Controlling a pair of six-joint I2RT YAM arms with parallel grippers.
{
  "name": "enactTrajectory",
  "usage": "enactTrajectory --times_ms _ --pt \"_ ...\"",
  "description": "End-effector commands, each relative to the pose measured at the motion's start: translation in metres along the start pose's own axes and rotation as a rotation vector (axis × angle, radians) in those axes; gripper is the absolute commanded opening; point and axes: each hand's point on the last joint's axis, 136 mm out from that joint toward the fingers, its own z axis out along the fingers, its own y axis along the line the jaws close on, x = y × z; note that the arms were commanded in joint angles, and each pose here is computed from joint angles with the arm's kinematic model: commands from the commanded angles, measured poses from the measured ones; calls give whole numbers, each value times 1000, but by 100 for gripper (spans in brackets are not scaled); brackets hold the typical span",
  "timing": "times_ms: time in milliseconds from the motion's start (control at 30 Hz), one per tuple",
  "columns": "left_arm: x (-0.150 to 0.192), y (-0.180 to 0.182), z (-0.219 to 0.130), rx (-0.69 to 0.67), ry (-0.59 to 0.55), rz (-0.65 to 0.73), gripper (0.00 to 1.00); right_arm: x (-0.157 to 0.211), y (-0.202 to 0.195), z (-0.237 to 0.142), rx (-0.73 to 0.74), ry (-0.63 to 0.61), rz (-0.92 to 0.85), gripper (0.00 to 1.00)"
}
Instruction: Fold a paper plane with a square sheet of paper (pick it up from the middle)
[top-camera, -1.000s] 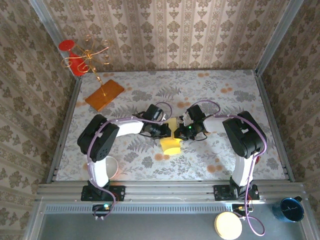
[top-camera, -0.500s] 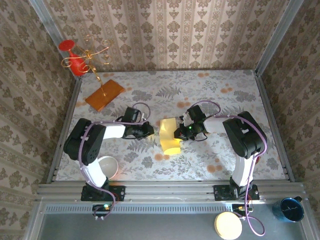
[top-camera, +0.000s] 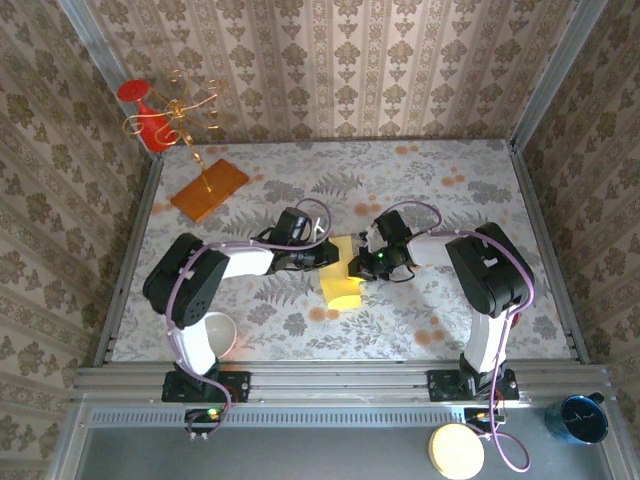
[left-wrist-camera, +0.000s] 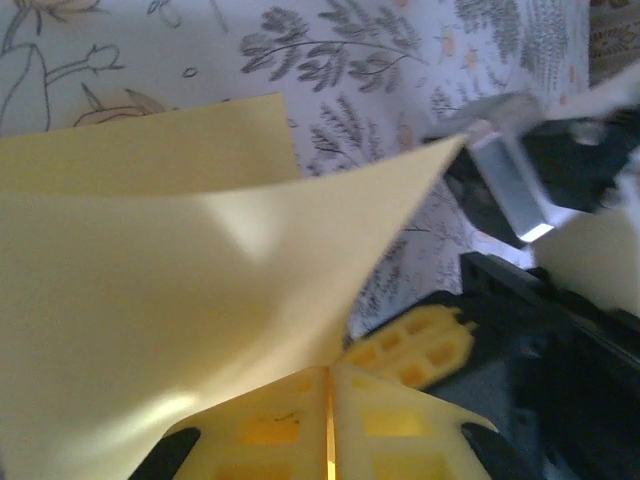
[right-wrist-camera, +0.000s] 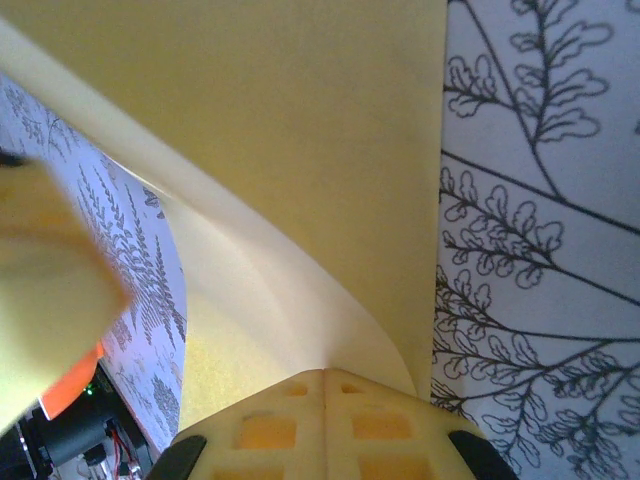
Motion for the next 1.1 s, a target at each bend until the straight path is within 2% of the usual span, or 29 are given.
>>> enactTrajectory --times_ms 0,167,367,467,600,700,767,900,1067 --pt "-8 8 9 21 -1 -52 10 79 -118 5 416 185 249 2" --pt "-13 52 1 -63 -30 -124 10 79 -121 3 424 182 253 2" --pt "-32 106 -42 -129 -114 -223 9 79 -123 1 425 177 259 2" --pt "-40 92 -54 -134 -125 -176 9 78 -122 1 422 172 257 2" --pt "-47 39 -53 -23 -127 -110 10 77 -120 1 414 169 258 2" --pt "-40 3 -37 21 -97 -59 10 77 -121 2 415 173 259 2" --pt "-37 -7 -24 26 -77 -43 10 78 -121 2 415 176 261 2" --pt "-27 -1 2 10 -19 -62 10 78 -122 3 413 177 263 2" --pt "-28 25 11 -40 -17 -100 10 78 -123 4 413 175 262 2"
